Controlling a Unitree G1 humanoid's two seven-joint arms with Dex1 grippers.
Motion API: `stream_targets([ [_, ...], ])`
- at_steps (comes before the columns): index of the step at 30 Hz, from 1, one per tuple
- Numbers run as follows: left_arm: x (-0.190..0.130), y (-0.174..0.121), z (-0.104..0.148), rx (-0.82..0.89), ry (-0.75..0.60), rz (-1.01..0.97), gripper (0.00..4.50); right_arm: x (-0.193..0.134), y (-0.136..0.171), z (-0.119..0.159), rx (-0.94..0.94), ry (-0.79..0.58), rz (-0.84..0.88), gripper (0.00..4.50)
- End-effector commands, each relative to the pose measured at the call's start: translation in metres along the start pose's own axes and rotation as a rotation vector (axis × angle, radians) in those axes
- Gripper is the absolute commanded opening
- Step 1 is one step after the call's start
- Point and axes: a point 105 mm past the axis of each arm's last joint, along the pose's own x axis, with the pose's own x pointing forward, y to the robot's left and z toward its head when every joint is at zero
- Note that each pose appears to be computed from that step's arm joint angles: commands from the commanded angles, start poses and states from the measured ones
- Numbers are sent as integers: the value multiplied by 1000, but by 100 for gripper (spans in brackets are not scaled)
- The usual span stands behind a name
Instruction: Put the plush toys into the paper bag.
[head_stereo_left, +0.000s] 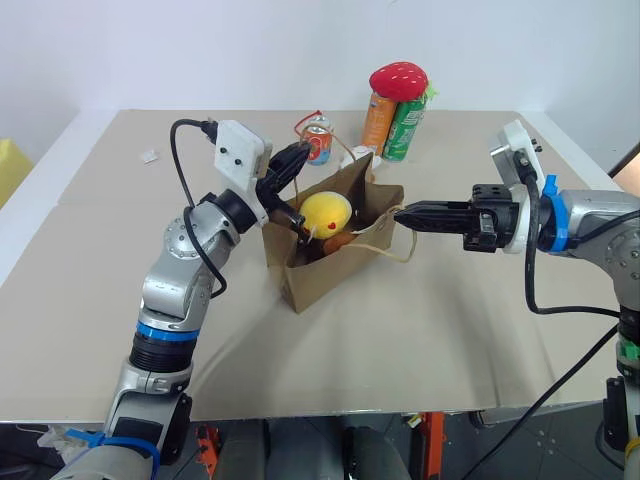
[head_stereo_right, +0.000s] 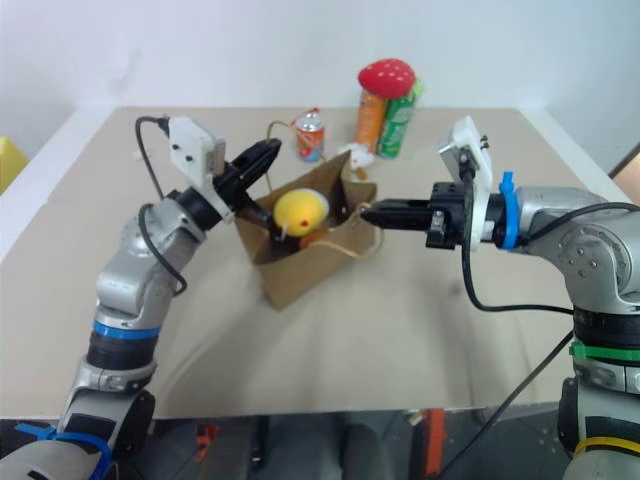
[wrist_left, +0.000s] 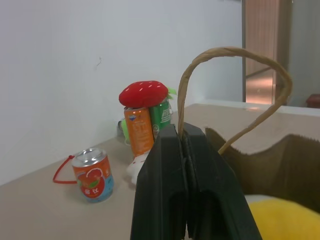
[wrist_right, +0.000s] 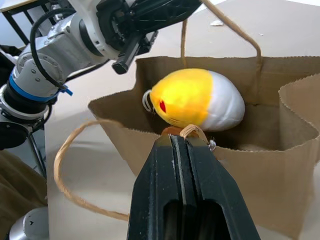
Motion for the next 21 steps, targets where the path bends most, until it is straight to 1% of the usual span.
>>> stream_targets([
  [1, -7, 1, -7, 65, 40, -11, 0, 0, -2, 6, -39, -13, 6, 11],
  [3, -13, 7, -13, 70, 57, 19, 0, -2, -5, 5, -60, 0, -4, 11],
  [6, -17, 11, -14, 65, 66, 35, 0, -4, -8, 5, -57, 6, -12, 11],
  [10, -19, 11, -17, 70, 74, 35, 0, 2, -1, -5, -57, 45, 36, 11],
  [14, -17, 16, -10, 81, 59, 44, 0, 0, -4, 5, -55, 12, 27, 11],
  [18, -13, 23, 2, 65, 18, 66, 0, -3, -3, 19, -70, -14, 38, 11],
  [21, -9, 21, 10, 36, -11, 46, 0, -2, -4, 28, -81, -43, 41, 11],
])
